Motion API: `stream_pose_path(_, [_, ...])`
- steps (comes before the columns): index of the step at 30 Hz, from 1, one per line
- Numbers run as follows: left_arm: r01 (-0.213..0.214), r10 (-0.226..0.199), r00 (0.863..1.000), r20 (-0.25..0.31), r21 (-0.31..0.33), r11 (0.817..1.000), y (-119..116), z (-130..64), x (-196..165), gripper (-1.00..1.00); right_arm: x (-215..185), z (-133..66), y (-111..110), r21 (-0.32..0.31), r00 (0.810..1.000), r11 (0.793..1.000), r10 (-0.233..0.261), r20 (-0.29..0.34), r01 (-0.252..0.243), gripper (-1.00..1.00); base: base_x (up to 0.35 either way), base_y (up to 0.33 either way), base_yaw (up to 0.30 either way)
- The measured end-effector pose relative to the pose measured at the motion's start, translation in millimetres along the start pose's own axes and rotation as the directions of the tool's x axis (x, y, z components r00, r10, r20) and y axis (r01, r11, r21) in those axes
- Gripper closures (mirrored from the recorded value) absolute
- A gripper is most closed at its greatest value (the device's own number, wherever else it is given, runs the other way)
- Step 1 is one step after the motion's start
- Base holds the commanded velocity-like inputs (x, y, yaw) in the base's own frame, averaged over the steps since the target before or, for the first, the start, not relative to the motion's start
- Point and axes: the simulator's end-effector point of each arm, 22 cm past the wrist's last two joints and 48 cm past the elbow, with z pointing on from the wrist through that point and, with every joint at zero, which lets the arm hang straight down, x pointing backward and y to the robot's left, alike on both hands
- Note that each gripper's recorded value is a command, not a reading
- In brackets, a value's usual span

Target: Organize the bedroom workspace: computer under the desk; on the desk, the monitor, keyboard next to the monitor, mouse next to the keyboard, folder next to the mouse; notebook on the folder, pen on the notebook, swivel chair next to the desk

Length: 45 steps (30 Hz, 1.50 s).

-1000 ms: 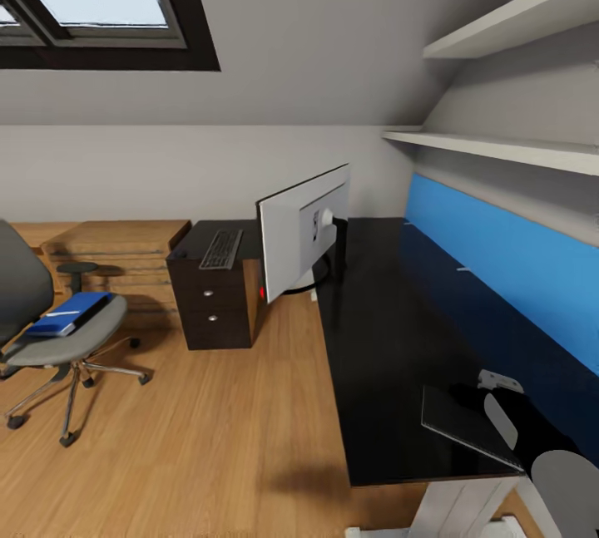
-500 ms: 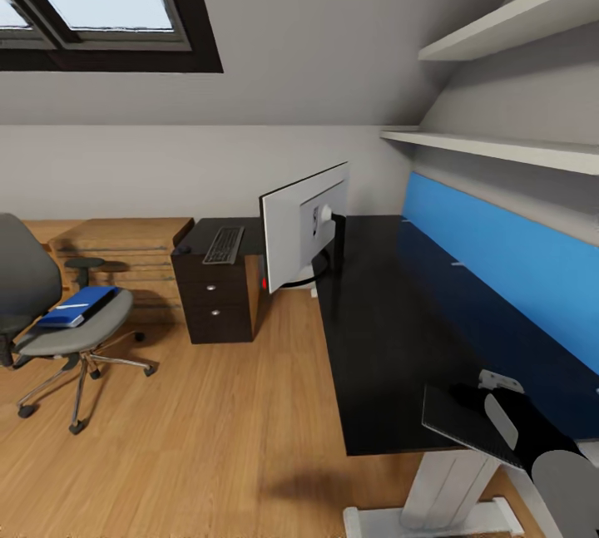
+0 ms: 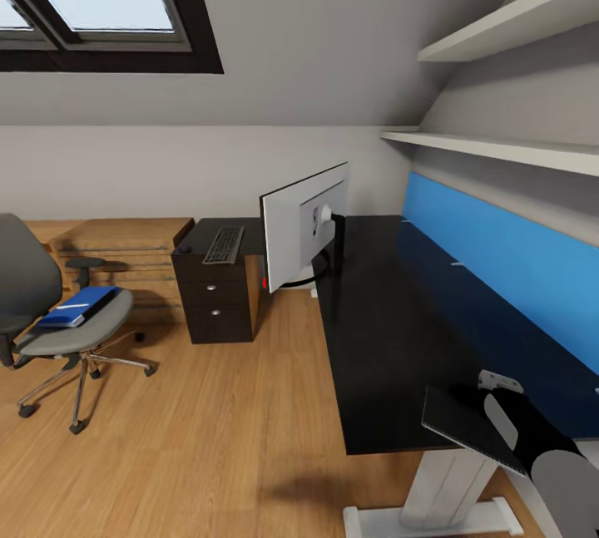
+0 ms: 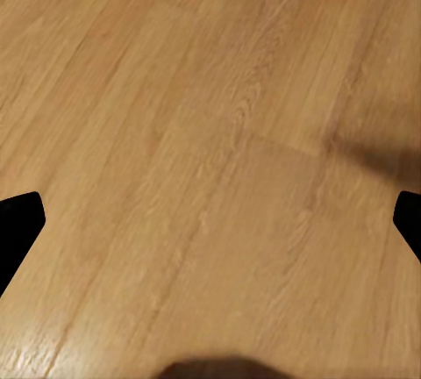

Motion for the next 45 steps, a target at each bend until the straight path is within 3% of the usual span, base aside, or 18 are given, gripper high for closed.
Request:
stream_pose_path(3, [0.001, -0.001, 1.000, 0.002, 0.001, 1.000, 0, -0.2, -1, -1.00, -16, -5.4, 5, -0.011, 0.999, 1.000, 0.001, 0.034, -0.001, -1.00, 0.000, 0.000, 0.000])
stream_pose_path(23, [0.002, -0.002, 1.000, 0.006, 0.008, 1.000, -3, -2.2, -1, -1.00, -37, -19.4, 8, -0.025, 0.997, 1.000, 0.010, 0.076, -0.008, -1.00, 0.000, 0.000, 0.000])
stream_pose_path(27, [0.002, -0.002, 1.000, 0.009, 0.009, 1.000, -3, -2.6, -2, -1.00, -84, -43.0, 24, -0.064, 0.986, 0.998, 0.007, 0.166, 0.004, -1.00, 0.000, 0.000, 0.000])
stream_pose_path(30, [0.003, -0.003, 1.000, 0.013, 0.011, 1.000, -4, -2.9, -3, -1.00, -94, -54.5, 31, -0.080, 0.982, 0.997, 0.000, 0.187, 0.016, -1.00, 0.000, 0.000, 0.000])
stream_pose_path(34, [0.004, -0.005, 1.000, 0.018, 0.013, 1.000, -5, -3.2, -6, -1.00, -97, -57.3, 31, -0.082, 0.981, 0.997, 0.001, 0.193, 0.015, -1.00, 0.000, 0.000, 0.000])
stream_pose_path(37, [0.005, -0.005, 1.000, 0.021, 0.014, 1.000, -5, -3.4, -7, -1.00, -89, -82.2, 47, -0.123, 0.982, 0.991, -0.026, 0.186, 0.050, -1.00, 0.000, 0.000, 0.000])
stream_pose_path(45, [0.005, -0.006, 1.000, 0.021, 0.014, 1.000, -5, -3.4, -7, -1.00, -85, -94.9, 59, -0.172, 0.985, 0.984, -0.004, 0.175, 0.035, -1.00, 0.000, 0.000, 0.000])
